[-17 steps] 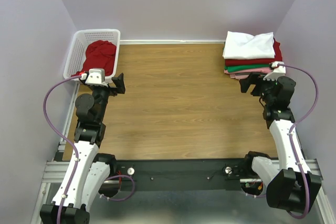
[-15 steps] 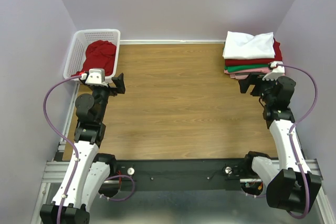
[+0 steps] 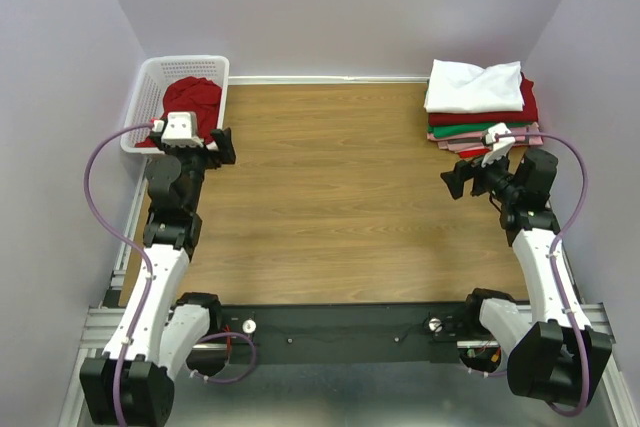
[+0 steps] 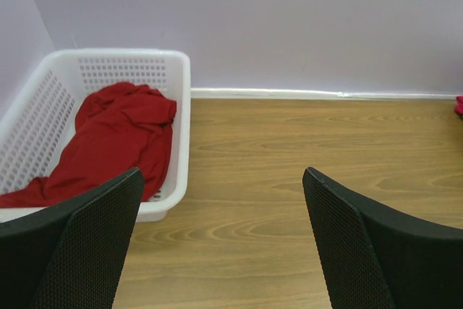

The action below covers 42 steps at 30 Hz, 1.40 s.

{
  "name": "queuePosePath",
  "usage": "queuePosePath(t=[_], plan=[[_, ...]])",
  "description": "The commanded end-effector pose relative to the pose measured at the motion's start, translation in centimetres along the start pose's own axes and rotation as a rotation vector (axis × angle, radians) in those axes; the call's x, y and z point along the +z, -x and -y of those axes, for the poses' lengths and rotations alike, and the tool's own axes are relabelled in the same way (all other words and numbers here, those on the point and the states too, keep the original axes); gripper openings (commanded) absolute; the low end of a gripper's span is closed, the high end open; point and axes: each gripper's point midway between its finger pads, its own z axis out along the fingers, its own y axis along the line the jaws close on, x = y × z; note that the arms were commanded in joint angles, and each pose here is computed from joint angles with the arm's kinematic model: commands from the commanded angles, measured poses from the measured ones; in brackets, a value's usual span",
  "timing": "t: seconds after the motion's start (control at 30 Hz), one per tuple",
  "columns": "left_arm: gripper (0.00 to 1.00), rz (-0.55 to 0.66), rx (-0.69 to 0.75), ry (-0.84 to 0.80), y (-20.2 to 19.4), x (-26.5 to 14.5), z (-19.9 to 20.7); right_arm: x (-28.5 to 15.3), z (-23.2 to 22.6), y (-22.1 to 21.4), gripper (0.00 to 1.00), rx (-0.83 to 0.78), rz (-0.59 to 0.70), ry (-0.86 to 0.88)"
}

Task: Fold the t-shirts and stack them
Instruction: Grab the tshirt from the pile

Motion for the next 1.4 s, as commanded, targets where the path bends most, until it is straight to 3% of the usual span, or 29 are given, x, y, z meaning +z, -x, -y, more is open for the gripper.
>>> queuePosePath(t=[0.0,0.43,0.53,1.13,1.37], plan=[[0.98,0.003,-0.056,0.037,0.9,1.6,-1.1,-0.2,-1.0,-0.9,1.00,-0.039,-0.018,0.057],[0.96,-0.158,-0.229,0.145,-1.0,11.1,-6.1,-0.1,-1.0,-1.2,1.00,-0.033,-0.040,0.072],[0.95,-0.261,-0.257,0.168,-3.8,13.6,-7.6,-0.1,-1.0,-1.3,1.00,-0.032,-0.044,0.075],[0.91,-0.387,-0.226,0.228,-7.8,21.5,-11.4,0.1,-0.9,-1.7,1.00,-0.016,-0.069,0.079],[0.86,-0.455,-0.224,0.278,-11.6,24.1,-13.1,0.1,-1.0,-1.7,1.00,-0.016,-0.071,0.081]])
